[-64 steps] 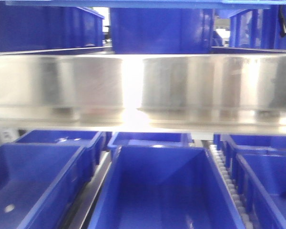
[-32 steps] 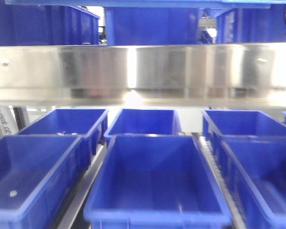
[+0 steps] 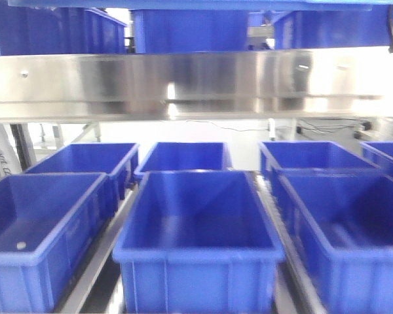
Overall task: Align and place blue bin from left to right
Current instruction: 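Pull the held blue bin back off the shelf with both grippers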
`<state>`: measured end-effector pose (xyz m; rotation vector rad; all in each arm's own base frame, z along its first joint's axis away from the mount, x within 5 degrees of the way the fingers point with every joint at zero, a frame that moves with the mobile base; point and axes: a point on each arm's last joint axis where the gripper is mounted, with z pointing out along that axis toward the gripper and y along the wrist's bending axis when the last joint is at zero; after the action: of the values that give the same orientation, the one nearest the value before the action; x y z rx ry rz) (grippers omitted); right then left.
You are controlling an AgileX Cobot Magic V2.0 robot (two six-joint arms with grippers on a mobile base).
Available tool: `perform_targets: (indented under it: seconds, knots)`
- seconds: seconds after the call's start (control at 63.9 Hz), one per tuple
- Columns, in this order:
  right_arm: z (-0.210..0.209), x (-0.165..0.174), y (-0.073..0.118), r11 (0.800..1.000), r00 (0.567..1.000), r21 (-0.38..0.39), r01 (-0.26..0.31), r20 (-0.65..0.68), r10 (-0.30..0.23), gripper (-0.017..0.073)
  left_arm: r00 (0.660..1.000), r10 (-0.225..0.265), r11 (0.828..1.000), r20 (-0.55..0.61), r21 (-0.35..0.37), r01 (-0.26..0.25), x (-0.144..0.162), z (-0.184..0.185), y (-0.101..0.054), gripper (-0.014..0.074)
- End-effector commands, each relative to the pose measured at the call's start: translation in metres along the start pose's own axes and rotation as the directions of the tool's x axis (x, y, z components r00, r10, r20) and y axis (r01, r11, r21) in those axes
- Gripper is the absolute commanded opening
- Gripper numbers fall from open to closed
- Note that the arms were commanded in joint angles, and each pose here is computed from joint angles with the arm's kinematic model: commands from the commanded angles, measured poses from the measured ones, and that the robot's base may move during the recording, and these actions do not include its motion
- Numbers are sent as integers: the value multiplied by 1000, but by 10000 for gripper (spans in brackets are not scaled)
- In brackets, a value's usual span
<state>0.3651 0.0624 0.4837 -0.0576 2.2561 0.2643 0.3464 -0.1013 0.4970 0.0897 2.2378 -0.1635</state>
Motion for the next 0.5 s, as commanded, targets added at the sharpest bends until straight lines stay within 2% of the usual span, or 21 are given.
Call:
perform_targets:
  seconds: [0.0,0.485]
  knots:
    - [-20,-14,0,999,987,19,34,155,-36,-154,994,23,1000,109,-10,-22,-10,-20,3,-111]
    - [-20,-14,0,999,987,19,34,155,-36,-154,994,23,1000,109,-10,-22,-10,-20,3,-111]
